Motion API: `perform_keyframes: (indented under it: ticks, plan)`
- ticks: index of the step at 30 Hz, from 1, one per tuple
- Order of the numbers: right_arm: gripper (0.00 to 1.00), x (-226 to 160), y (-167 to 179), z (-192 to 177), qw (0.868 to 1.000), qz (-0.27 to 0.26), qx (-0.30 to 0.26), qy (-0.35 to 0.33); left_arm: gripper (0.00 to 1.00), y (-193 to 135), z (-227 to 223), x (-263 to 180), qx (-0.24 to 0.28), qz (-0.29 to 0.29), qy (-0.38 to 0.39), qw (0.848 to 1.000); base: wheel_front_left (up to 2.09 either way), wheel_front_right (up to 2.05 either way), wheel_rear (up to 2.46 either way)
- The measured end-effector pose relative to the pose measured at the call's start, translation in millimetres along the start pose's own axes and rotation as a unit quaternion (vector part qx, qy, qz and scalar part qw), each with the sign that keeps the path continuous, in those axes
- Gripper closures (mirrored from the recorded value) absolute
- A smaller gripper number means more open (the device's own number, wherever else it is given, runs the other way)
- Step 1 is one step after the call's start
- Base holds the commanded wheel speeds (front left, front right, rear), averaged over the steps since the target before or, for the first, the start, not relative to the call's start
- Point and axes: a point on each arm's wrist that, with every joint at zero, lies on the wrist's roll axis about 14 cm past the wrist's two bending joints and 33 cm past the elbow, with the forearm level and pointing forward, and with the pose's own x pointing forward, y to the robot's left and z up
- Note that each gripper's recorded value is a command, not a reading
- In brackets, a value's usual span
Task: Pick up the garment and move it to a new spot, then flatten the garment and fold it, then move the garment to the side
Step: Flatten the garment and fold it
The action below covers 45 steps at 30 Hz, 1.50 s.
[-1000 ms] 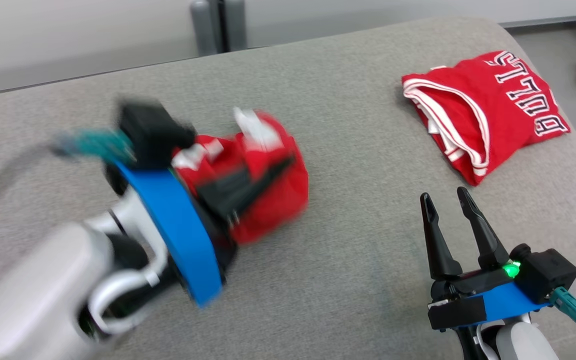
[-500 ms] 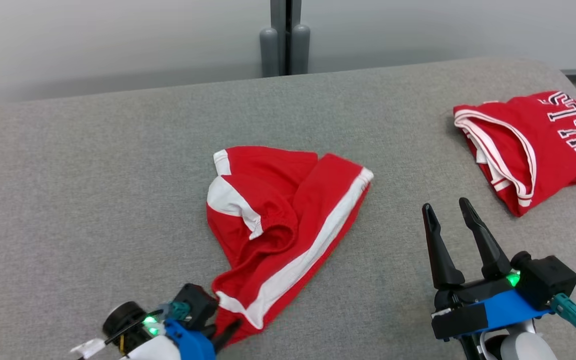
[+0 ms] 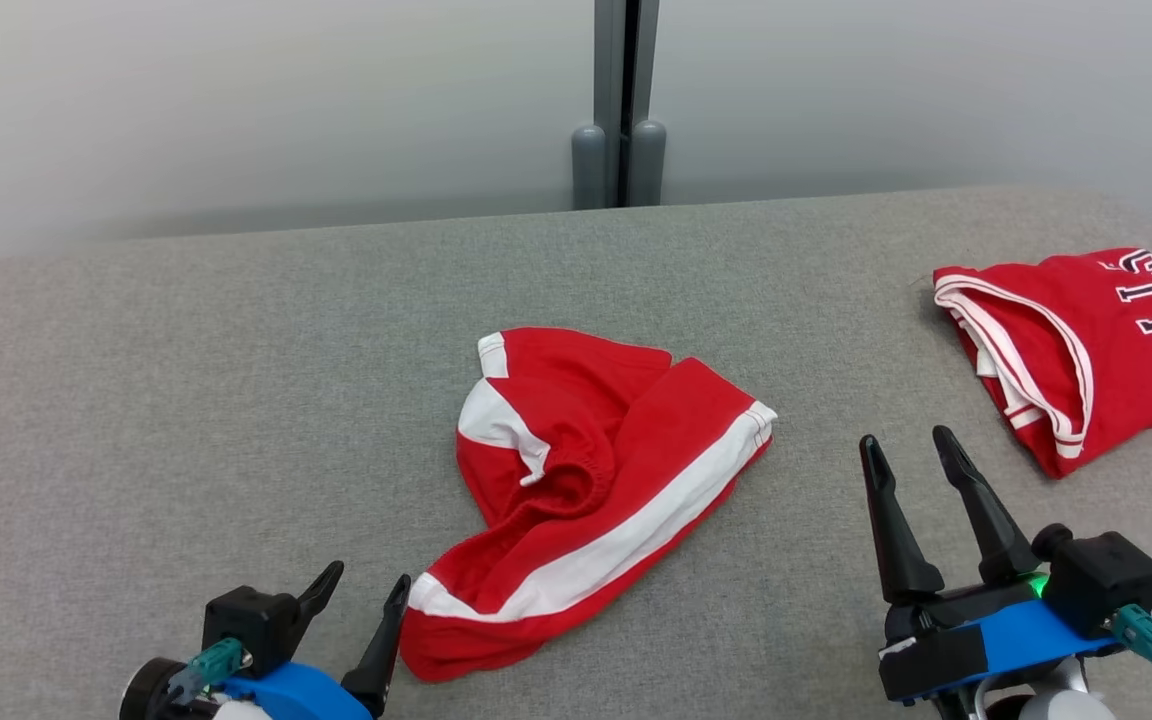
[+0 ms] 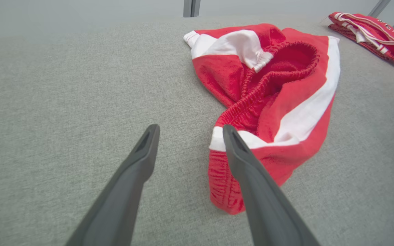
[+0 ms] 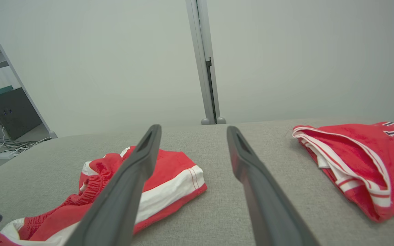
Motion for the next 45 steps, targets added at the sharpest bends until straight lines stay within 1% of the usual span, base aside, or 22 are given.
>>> perform_keyframes:
  ticks: [3, 6, 11, 15, 19, 24, 31, 34, 37, 45]
  plan:
    - [0.00, -1, 0, 4, 1.000, 0.000, -0.004, -0.004, 0.00, -1, 9, -8, -0.028, 0.013, -0.038, 0.999, 0.00, 0.00, 0.00]
    - [0.00, -3, 0, 5, 1.000, 0.001, -0.006, -0.002, 0.00, 1, 23, -14, -0.041, 0.028, -0.077, 0.996, 0.00, 0.00, 0.00]
    - [0.00, -3, 0, 7, 1.000, 0.000, -0.009, -0.003, 0.00, 9, 57, -22, -0.065, 0.056, -0.150, 0.985, 0.00, 0.00, 0.00]
    - [0.00, -3, -3, 7, 1.000, -0.004, -0.009, -0.002, 0.00, 15, 85, -31, -0.057, 0.076, -0.210, 0.973, 0.00, 0.00, 0.00]
    - [0.00, -8, -8, 0, 1.000, -0.012, -0.009, 0.010, 0.00, 17, 93, -42, -0.048, 0.089, -0.240, 0.965, 0.00, 0.00, 0.00]
    - [0.00, -15, -18, -9, 0.999, -0.029, -0.008, 0.029, 0.00, 26, 78, -51, -0.033, 0.112, -0.235, 0.965, 0.00, 0.00, 0.00]
    - [0.00, -22, -26, -21, 0.998, -0.042, -0.007, 0.054, 0.00, 32, 70, -59, -0.034, 0.129, -0.239, 0.962, 0.00, 0.00, 0.00]
    - [0.00, -23, -26, -24, 0.997, -0.042, -0.006, 0.061, 0.00, 33, 62, -60, -0.030, 0.131, -0.231, 0.964, 0.00, 0.00, 0.00]
    - [0.00, -22, -23, -27, 0.997, -0.037, -0.005, 0.067, 0.00, 32, 47, -59, -0.022, 0.130, -0.212, 0.968, 0.00, 0.00, 0.00]
    - [0.00, -21, -20, -29, 0.997, -0.033, -0.005, 0.072, 0.00, 33, 36, -57, -0.021, 0.129, -0.197, 0.972, 0.00, 0.00, 0.00]
